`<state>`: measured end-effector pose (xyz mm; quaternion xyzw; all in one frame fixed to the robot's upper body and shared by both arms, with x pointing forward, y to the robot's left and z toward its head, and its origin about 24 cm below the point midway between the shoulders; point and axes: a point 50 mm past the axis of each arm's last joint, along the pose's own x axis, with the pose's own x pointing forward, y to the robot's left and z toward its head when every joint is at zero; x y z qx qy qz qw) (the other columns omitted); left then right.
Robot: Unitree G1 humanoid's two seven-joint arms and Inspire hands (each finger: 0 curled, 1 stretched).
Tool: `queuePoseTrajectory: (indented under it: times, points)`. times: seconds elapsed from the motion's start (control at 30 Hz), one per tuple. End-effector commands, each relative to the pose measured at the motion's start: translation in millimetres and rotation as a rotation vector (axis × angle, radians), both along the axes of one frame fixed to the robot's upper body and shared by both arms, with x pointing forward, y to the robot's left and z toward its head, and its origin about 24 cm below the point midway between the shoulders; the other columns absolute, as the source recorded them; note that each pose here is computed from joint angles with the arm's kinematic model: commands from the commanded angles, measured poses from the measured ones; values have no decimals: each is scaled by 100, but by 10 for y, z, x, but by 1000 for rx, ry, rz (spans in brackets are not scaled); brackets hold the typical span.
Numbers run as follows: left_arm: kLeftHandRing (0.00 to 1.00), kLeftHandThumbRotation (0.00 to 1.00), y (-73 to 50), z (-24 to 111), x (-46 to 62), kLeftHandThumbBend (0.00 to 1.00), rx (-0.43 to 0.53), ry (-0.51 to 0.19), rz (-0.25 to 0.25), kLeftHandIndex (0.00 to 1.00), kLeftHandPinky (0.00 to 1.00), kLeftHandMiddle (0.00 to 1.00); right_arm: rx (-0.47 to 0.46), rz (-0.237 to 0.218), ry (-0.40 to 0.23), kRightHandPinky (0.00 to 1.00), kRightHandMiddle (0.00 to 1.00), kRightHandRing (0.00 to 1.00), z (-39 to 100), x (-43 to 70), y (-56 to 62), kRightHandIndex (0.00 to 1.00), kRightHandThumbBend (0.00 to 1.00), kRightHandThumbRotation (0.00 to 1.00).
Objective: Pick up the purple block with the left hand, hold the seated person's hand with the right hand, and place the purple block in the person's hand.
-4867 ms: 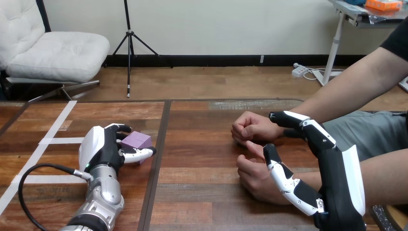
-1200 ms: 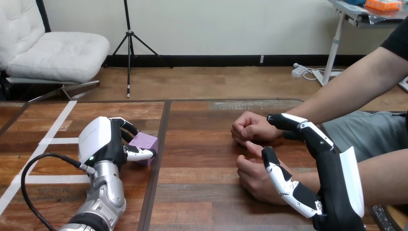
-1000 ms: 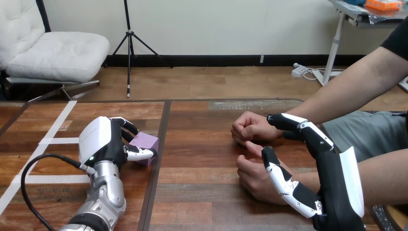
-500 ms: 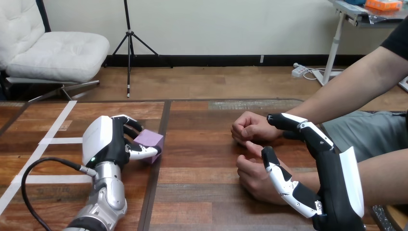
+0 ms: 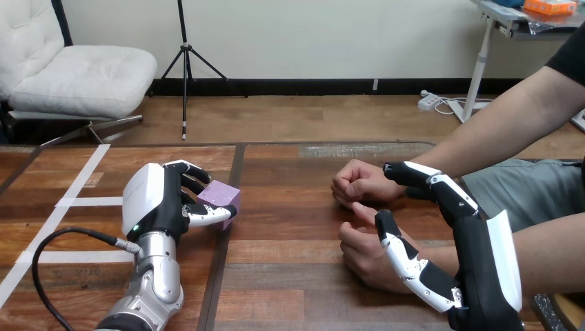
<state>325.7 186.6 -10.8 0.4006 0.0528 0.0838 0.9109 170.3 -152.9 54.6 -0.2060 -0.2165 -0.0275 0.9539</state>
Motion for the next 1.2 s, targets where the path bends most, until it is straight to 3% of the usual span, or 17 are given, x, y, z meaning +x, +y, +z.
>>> queuePoseTrajectory:
  times: [0.0,0.43,0.63,0.87,1.17]
  points:
    - [47,0,-25,210,115,67,-26,-119,-7,56,45,52,6,10,-81,73,75,76,155,76,17,73,39,28]
    - [47,0,-29,204,95,68,-31,-137,-12,56,45,52,-98,7,-47,75,79,80,200,84,-44,77,42,27]
    - [47,0,-34,197,83,67,-27,-145,-15,56,44,52,-274,8,7,80,84,85,275,100,-117,81,47,30]
    - [46,0,-32,185,72,67,-31,-142,-16,56,43,52,-602,-10,105,88,90,91,380,123,-230,87,56,30]
    - [46,0,-31,173,59,67,-37,-142,-17,56,44,51,-783,-28,209,90,90,90,456,165,-350,87,71,22]
